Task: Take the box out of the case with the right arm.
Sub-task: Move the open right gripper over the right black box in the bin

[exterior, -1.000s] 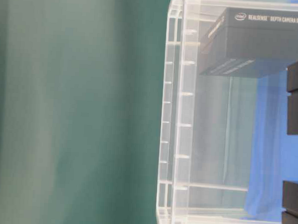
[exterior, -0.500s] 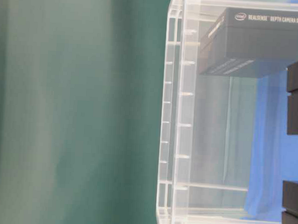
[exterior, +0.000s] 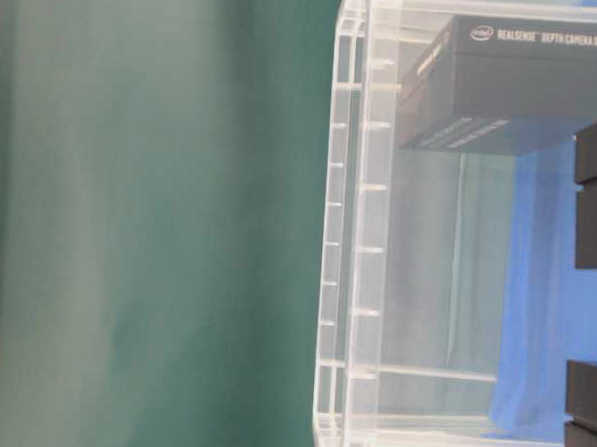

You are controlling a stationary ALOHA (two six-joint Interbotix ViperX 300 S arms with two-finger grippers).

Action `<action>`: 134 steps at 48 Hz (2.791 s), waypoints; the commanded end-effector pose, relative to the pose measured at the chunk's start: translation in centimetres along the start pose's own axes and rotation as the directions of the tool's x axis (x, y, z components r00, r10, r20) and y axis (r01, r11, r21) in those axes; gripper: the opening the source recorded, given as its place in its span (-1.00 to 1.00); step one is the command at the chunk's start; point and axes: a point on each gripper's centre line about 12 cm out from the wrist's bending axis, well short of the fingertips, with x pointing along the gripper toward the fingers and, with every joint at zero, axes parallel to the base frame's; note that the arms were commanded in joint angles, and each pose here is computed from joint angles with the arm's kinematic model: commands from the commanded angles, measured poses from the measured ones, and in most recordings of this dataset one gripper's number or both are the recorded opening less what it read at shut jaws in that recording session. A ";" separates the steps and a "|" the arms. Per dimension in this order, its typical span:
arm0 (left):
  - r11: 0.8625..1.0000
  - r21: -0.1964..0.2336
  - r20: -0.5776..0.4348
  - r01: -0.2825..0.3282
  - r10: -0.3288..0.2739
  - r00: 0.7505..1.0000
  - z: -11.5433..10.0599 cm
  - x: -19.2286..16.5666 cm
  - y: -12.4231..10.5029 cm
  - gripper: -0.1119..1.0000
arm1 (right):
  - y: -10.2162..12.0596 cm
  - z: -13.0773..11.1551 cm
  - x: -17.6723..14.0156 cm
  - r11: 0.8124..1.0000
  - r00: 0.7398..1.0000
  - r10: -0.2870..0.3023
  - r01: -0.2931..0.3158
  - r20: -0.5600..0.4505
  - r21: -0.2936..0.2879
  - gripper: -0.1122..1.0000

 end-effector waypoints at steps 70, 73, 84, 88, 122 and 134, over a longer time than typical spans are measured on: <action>1.000 0.001 0.020 0.000 0.000 1.000 0.0 -0.4 0.1 -0.80 | 14.5 0.3 2.6 0.991 0.991 0.127 -0.129 -0.050 -0.040 0.73; 1.000 0.002 0.022 0.001 -0.001 1.000 0.0 -0.5 0.0 -0.80 | 14.6 0.3 2.7 0.991 0.991 0.125 -0.127 -0.050 -0.030 0.73; 1.000 0.002 0.020 0.000 0.000 1.000 0.0 -0.4 0.0 -0.80 | 14.4 0.1 2.8 0.994 0.993 0.105 -0.107 -0.052 -0.020 0.73; 1.000 0.001 0.020 0.000 0.000 1.000 0.0 -0.4 0.1 -0.80 | 14.3 0.2 2.8 0.995 0.994 0.097 -0.099 -0.051 -0.021 0.73; 1.000 0.001 0.020 0.000 0.000 1.000 0.0 -0.4 0.1 -0.80 | 14.1 -0.4 3.4 0.997 0.996 0.077 -0.078 -0.043 -0.018 0.86; 1.000 0.002 0.020 0.000 0.000 1.000 0.0 -0.4 0.0 -0.80 | 14.0 -0.5 3.5 0.997 0.997 0.073 -0.074 -0.040 -0.020 0.86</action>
